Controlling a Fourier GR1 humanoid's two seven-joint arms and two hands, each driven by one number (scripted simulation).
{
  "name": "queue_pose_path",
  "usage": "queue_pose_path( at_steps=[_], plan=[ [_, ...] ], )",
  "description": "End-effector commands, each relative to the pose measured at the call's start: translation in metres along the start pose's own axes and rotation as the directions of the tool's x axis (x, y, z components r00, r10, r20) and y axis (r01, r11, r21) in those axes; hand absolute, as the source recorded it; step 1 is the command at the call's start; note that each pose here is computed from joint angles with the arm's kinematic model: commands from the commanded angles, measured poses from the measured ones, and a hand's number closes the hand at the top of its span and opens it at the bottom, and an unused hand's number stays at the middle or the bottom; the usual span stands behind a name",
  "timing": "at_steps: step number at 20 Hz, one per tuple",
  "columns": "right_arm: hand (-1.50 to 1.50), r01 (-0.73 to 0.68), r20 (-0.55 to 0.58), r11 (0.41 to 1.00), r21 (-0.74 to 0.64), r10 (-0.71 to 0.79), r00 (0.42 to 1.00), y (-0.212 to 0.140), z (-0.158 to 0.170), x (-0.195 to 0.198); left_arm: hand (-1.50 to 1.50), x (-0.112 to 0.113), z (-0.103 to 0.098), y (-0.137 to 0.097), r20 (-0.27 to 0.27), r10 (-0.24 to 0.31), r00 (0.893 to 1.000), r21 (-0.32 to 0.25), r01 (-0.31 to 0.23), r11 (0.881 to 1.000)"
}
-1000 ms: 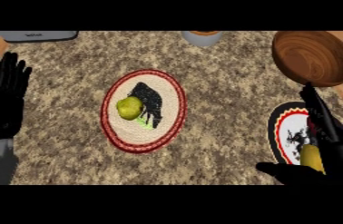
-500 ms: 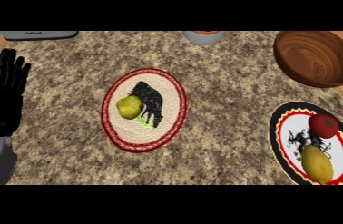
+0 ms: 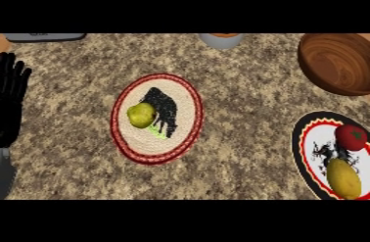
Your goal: Pick the lemon from the plate and place it in the bowl
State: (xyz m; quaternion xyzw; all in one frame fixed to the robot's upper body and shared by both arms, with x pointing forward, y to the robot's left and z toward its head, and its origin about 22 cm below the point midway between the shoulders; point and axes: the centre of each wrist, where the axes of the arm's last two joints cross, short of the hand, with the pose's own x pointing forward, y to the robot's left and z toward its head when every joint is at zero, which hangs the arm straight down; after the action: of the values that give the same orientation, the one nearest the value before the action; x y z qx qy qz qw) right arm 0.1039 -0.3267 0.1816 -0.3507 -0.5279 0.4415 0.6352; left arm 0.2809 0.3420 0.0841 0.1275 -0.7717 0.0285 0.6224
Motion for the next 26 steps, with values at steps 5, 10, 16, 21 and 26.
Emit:
queue_pose_path(
  at_steps=[5,10,16,21,26],
  plan=[
    [-1.50,-0.067,-0.073,0.987,0.145,0.078,0.994,-0.027,0.009,0.006,0.00,0.011,-0.016,-0.004,0.000,0.013,1.000,-0.022,-0.013,1.000],
    [-1.50,-0.049,-0.106,0.987,0.154,0.065,0.992,-0.029,0.019,-0.010,0.00,-0.002,0.002,0.000,0.017,0.005,1.000,-0.035,-0.005,0.999],
    [-1.50,-0.027,-0.136,0.983,0.183,0.053,0.989,-0.002,-0.014,-0.026,0.00,-0.002,0.006,-0.026,0.007,0.030,1.000,-0.054,-0.030,0.998],
    [-1.50,-0.003,-0.159,0.987,0.158,0.028,0.987,0.018,-0.013,-0.030,0.00,-0.007,-0.015,-0.006,0.008,0.026,1.000,-0.045,-0.025,0.999],
    [-1.50,-0.019,-0.171,0.982,0.188,0.052,0.984,0.039,-0.034,-0.056,0.00,0.014,-0.016,-0.020,0.007,0.017,1.000,-0.057,-0.017,0.998]
  ],
)
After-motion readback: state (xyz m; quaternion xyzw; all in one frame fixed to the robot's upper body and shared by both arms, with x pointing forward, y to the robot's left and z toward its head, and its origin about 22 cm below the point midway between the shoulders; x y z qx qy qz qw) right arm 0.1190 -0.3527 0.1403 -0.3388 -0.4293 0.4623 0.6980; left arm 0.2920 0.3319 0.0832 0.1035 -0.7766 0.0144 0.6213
